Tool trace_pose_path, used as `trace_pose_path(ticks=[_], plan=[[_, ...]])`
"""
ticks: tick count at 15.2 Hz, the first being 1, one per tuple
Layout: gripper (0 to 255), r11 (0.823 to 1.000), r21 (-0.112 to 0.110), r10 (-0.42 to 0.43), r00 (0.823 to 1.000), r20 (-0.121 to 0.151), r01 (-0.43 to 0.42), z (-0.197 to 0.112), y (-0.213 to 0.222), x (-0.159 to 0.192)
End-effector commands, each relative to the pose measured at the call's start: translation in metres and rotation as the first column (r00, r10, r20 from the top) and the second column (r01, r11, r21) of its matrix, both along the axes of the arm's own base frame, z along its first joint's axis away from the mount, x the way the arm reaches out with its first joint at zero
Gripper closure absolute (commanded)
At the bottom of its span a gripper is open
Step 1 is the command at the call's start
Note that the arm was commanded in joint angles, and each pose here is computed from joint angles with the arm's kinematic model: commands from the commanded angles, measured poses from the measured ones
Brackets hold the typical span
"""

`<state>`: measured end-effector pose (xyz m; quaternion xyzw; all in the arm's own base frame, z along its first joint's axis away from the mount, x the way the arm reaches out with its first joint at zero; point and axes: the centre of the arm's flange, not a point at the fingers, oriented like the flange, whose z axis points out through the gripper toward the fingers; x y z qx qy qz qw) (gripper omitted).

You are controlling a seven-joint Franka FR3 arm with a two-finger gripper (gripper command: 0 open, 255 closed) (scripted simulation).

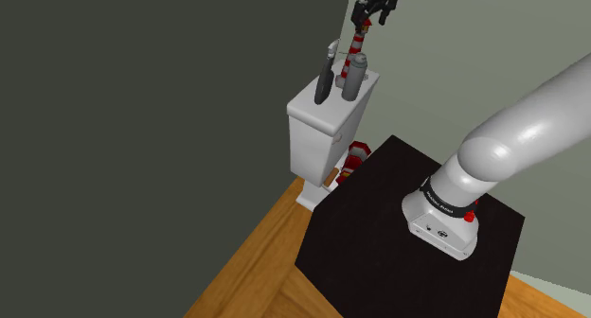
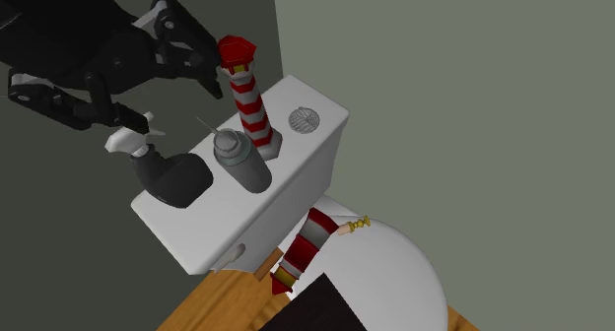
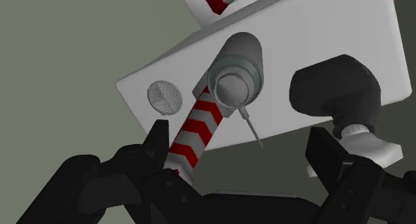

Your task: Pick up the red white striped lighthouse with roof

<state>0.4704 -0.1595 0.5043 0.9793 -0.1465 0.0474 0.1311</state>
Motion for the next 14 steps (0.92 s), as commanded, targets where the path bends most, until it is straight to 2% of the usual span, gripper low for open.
trace_pose_path(ticks=[1, 9, 14], plan=[[0, 0.999, -0.023, -0.032, 0.999, 0.019, 0.032, -0.003, -0.016, 0.014], [0, 0.981, -0.102, -0.153, 0.983, 0.097, 0.163, -0.005, -0.087, 0.072], [0, 0.980, -0.105, -0.157, 0.983, 0.100, 0.167, -0.026, -0.089, 0.074]])
